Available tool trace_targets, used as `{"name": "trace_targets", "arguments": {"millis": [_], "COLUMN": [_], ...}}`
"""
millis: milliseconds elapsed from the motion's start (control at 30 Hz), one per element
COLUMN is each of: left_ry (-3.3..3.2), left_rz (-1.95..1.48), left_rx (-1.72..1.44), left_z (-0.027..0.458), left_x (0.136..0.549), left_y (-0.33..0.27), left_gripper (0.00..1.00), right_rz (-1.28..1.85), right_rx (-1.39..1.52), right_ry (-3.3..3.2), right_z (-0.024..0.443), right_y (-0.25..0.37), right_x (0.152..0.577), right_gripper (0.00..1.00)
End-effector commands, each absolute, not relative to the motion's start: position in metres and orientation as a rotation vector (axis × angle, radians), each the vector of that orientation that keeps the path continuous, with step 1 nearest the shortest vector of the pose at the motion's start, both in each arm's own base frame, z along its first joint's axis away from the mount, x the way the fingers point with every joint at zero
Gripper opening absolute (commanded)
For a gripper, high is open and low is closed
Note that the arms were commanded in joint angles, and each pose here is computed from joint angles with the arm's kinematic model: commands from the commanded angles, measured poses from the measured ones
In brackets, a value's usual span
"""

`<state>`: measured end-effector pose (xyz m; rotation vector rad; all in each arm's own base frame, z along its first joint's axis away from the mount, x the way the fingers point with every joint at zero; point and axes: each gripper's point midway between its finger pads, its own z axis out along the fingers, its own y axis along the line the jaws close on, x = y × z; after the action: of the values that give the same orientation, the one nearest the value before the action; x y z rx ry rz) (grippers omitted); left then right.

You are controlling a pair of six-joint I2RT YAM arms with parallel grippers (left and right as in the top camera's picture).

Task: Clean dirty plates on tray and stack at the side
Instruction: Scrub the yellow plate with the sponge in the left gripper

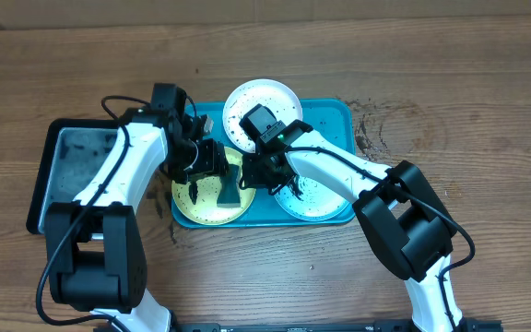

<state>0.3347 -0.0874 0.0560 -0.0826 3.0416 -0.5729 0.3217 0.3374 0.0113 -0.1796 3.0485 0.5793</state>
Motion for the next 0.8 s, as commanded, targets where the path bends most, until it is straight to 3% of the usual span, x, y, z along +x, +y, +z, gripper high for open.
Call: {"name": "trace_targets", "arguments": {"millis": [0, 367, 767], "left_ry": [3.056, 3.021, 3.023], "left_rz": [-0.608, -0.503, -0.435], "left_rx": [-0.090, -0.099, -0.148], "left_z": [0.044, 0.040, 0.030], "left_x": [0.328, 0.339, 0.337], "left_y": [-0.094, -0.105, -0.100], "left_gripper": [0.64, 0.55, 0.54], "right_rz": [0.609, 0.610, 0.608], "right_rx": [-0.212, -0.212, -0.212], "right_ry": [3.055, 3.052, 3.055], "right_z": [0.010, 0.010, 0.010], "right_y": [0.342, 0.342, 0.342], "right_x": [0.319, 0.319, 0.319], "right_gripper": [0.04, 0.04, 0.04]}}
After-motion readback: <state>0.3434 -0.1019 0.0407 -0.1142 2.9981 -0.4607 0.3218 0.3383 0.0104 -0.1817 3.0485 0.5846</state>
